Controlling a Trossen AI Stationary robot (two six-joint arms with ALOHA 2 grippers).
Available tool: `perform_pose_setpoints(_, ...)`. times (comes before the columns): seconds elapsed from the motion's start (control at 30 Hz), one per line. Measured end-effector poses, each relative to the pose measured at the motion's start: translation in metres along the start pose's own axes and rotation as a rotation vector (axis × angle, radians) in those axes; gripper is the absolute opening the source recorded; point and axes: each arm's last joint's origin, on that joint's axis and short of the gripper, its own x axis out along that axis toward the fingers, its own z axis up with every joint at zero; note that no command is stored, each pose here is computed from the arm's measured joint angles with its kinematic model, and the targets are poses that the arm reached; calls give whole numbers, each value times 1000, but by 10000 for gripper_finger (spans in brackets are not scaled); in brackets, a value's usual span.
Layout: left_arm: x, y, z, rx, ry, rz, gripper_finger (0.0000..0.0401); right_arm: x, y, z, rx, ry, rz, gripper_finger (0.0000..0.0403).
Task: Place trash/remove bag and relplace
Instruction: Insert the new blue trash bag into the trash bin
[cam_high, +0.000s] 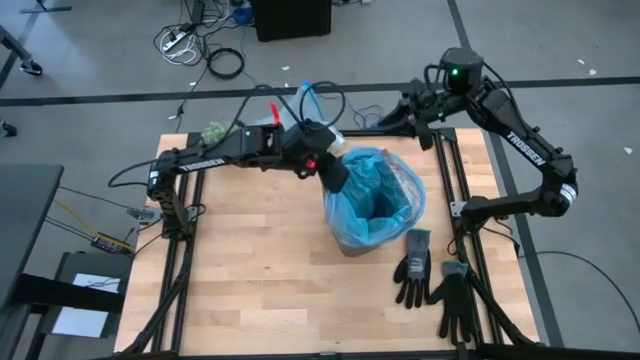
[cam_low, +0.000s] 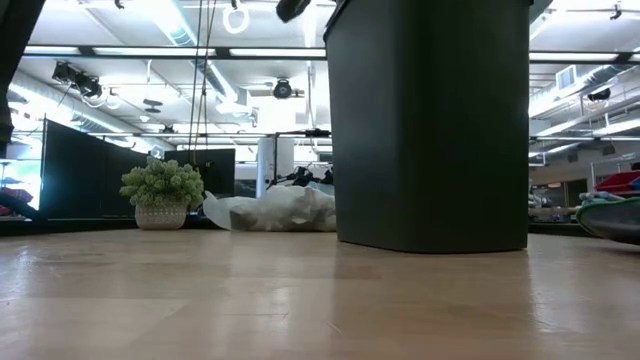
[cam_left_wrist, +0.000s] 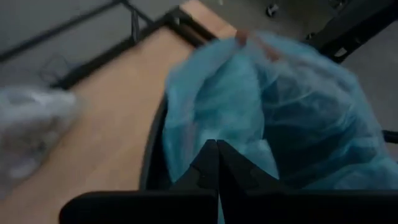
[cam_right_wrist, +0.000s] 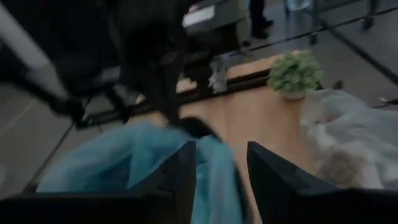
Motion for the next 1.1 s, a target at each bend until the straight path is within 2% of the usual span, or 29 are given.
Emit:
perform_pose_setpoints(0.1, -8, -1, 7, 44, -45, 8, 1, 8, 7, -5, -64, 40, 12, 156)
perform_pose_setpoints(0.27, -14, 1, 14, 62, -78, 15, 1, 20, 13, -11, -182, 106, -102, 189)
perform_pose_setpoints(0.4, -14, 3, 16, 56, -81, 21, 3, 34, 9, -23, -190, 216, -141, 205)
perform_pose_setpoints(0.53, -14, 3, 16, 56, -82, 18, 11, 45, 8, -29, -184, 266, -119, 202)
perform_pose_setpoints(0.73, -15, 0, 13, 137, -72, 15, 45, 52, 8, -32, -240, 299, -142, 165)
perform_pose_setpoints(0.83, -15, -1, 12, 126, -74, 20, 71, 57, 4, -36, -234, 330, -141, 138)
perform_pose_setpoints(0.97, -15, 0, 12, 111, -78, 32, 93, 61, 0, -39, -254, 353, -140, 78)
perform_pose_setpoints(1.1, -15, 0, 12, 71, -72, 42, 98, 59, 3, -37, -285, 338, -119, 11)
